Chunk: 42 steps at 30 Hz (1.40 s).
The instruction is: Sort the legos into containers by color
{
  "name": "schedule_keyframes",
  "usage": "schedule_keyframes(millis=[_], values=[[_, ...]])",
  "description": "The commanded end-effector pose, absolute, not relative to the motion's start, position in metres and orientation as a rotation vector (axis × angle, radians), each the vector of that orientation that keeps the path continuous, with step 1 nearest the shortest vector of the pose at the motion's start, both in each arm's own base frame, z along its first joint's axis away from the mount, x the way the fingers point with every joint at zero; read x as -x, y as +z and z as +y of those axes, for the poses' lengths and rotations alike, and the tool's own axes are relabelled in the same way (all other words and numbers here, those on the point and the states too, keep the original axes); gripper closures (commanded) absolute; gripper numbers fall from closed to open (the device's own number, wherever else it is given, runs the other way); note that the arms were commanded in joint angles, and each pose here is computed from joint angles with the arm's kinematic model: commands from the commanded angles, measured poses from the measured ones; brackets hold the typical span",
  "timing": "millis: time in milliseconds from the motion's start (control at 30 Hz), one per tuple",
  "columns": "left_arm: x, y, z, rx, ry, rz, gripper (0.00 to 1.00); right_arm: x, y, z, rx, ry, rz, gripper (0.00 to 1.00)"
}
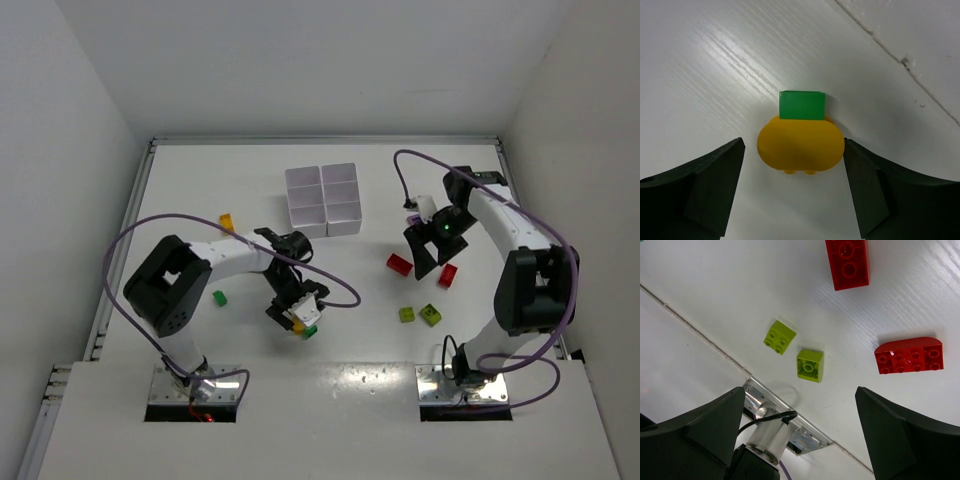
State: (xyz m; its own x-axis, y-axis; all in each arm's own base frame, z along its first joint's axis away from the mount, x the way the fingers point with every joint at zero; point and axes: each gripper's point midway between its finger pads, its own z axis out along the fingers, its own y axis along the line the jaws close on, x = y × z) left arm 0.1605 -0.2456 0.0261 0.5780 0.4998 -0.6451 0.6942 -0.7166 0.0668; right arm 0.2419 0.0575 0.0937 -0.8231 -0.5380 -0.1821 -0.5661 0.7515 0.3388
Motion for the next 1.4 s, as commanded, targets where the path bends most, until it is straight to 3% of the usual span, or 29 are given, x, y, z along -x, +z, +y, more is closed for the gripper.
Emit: schedule_keyframes(millis=[0, 133, 267, 400, 533, 633, 800, 933, 1100, 1367], values=[[-0.168, 0.031, -0.263, -2.471, -0.884, 0.917, 0.16, -0.252, 0.110, 0.061, 0.874, 0.611, 2.837, 0.08], [-0.174, 0.031, -0.267, -2.488, -0.858, 0.950, 0.33, -0.257, 0.113, 0.061, 0.874, 0.608, 2.833, 0.08], [-0.176, 0.030, -0.268, -2.483, -0.864, 0.974, 0.62, -0.264, 0.119, 0.065, 0.860, 0.627, 2.807, 0.08], [-0.175, 0.030, -0.268, -2.480, -0.867, 0.988, 0.81, -0.265, 0.124, 0.074, 0.851, 0.711, 2.790, 0.08], [-0.192, 0.053, -0.282, -2.345, -0.865, 1.066, 0.88, -0.269, 0.135, 0.091, 0.829, 0.861, 2.745, 0.08], [-0.222, 0.077, -0.286, -2.127, -0.864, 1.300, 0.93, -0.269, 0.150, 0.109, 0.786, 1.041, 2.667, 0.08], [-0.263, 0.133, -0.306, -1.755, -0.823, 1.452, 1.00, -0.273, 0.175, 0.143, 0.822, 1.245, 2.516, 0.08], [-0.288, 0.183, -0.319, -1.447, -0.769, 1.505, 1.00, -0.273, 0.180, 0.168, 0.827, 1.389, 2.489, 0.08], [-0.293, 0.221, -0.340, -1.290, -0.750, 1.496, 1.00, -0.280, 0.186, 0.188, 0.808, 1.506, 2.459, 0.08], [-0.294, 0.228, -0.347, -1.270, -0.713, 1.486, 1.00, -0.293, 0.199, 0.207, 0.801, 1.598, 2.397, 0.08]])
